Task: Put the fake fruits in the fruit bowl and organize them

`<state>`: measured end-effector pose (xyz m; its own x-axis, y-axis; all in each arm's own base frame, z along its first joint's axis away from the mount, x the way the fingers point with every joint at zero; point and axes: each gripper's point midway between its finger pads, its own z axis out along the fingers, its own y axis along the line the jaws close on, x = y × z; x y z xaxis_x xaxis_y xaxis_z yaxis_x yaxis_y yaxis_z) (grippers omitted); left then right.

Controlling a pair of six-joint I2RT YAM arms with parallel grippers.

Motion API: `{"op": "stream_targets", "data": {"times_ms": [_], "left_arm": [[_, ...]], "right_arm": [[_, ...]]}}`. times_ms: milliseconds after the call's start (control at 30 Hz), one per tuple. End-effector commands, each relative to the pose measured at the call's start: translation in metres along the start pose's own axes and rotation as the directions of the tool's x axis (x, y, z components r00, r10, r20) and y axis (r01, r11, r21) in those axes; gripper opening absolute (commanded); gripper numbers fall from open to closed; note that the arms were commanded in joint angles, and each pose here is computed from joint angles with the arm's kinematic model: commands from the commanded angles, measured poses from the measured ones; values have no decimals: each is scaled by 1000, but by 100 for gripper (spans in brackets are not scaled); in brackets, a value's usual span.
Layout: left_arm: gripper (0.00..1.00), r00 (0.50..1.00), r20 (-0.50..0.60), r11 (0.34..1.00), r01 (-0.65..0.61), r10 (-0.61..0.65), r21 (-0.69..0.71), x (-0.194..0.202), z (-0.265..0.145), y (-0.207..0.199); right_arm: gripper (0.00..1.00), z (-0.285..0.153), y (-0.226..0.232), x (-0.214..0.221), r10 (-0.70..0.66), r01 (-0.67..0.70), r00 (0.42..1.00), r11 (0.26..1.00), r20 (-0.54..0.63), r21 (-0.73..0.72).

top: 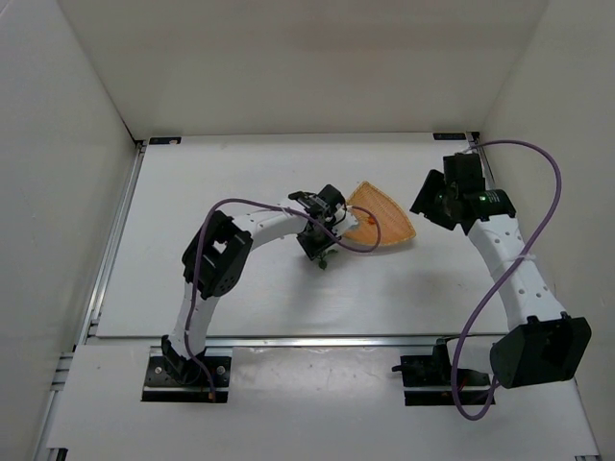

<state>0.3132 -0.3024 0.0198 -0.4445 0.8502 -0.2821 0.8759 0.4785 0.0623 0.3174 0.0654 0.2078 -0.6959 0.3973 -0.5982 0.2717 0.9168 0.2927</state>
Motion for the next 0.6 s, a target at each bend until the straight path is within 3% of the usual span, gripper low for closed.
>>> {"op": "stream_targets", "data": {"times_ms": [0,200,233,300,567], "left_arm": [[37,998,52,998,38,-40,40,-4,-12,2],[32,990,127,998,60,-57,-19,-6,-56,13],[24,990,133,998,60,-56,-21,-4,-60,12],[19,986,158,997,63,-54,-54,-2,-77,16],[16,960,278,985,69,-23,-158,-27,-135,31]], "right_arm": [[63,-6,-3,1,8,-8,1000,1000,10,-2],[63,0,-6,13,25,-25,999,1000,-20,-6],[63,0,-8,18,24,-24,999,1000,-25,-3],[63,0,-8,19,35,-36,999,999,-20,-6],[63,-3,-8,17,37,-37,999,999,-4,-16]]}}
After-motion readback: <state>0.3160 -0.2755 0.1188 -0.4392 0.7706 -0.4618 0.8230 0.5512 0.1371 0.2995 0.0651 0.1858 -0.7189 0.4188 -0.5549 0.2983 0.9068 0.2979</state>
